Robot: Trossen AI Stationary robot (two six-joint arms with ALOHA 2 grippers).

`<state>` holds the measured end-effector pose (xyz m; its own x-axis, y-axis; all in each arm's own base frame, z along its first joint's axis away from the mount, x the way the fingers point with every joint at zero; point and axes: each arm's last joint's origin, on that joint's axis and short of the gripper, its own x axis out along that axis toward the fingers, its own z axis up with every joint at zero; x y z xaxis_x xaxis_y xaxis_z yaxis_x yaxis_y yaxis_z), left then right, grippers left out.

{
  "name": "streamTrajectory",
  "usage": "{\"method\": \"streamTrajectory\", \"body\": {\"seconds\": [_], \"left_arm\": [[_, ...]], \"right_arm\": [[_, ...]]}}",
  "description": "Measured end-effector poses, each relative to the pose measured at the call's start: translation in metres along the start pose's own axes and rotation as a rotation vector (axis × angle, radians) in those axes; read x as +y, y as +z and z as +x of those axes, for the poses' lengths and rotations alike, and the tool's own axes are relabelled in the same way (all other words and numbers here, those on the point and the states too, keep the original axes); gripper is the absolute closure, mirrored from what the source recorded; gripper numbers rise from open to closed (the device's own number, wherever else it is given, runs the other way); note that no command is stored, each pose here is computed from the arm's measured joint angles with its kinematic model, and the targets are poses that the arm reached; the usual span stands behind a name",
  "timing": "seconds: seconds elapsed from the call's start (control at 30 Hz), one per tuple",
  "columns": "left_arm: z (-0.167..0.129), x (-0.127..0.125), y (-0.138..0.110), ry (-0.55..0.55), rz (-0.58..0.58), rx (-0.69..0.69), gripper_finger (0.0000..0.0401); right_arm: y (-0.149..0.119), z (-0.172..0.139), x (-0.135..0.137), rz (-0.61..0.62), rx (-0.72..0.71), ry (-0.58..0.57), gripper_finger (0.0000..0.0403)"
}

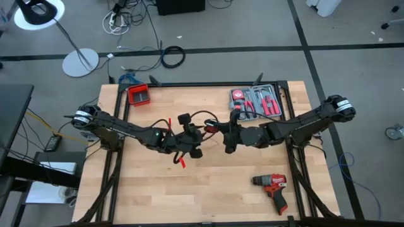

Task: Coil cords
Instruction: Uncoil the red wire from the black spool

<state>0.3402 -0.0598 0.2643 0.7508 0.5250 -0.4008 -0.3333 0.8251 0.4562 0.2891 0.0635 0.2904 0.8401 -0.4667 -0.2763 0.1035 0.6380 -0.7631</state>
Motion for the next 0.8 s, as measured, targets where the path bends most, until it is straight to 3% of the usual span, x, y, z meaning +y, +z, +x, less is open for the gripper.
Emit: {"method": "streamTrajectory", "body": {"seconds": [0.5,0.63,0.8], "left_arm": [[-0.0002,0.0007,0.0065,0.008,-0.048,-0.054,0.0275],[-0.0002,0.0008,0.0073,0.010,-0.056,-0.061,0.0311],[0.0000,-0.0003,0.0067,-0.006,-0.058,-0.060,0.0388]], "right_arm": [[-0.0007,0.0034,-0.0023,0.018,-0.023,0.024,0.0403],[-0.0011,0.0034,-0.0021,0.018,-0.019,0.024,0.0403],[-0.0012,0.0036,-0.0025,0.023,-0.017,0.021,0.0403]]}}
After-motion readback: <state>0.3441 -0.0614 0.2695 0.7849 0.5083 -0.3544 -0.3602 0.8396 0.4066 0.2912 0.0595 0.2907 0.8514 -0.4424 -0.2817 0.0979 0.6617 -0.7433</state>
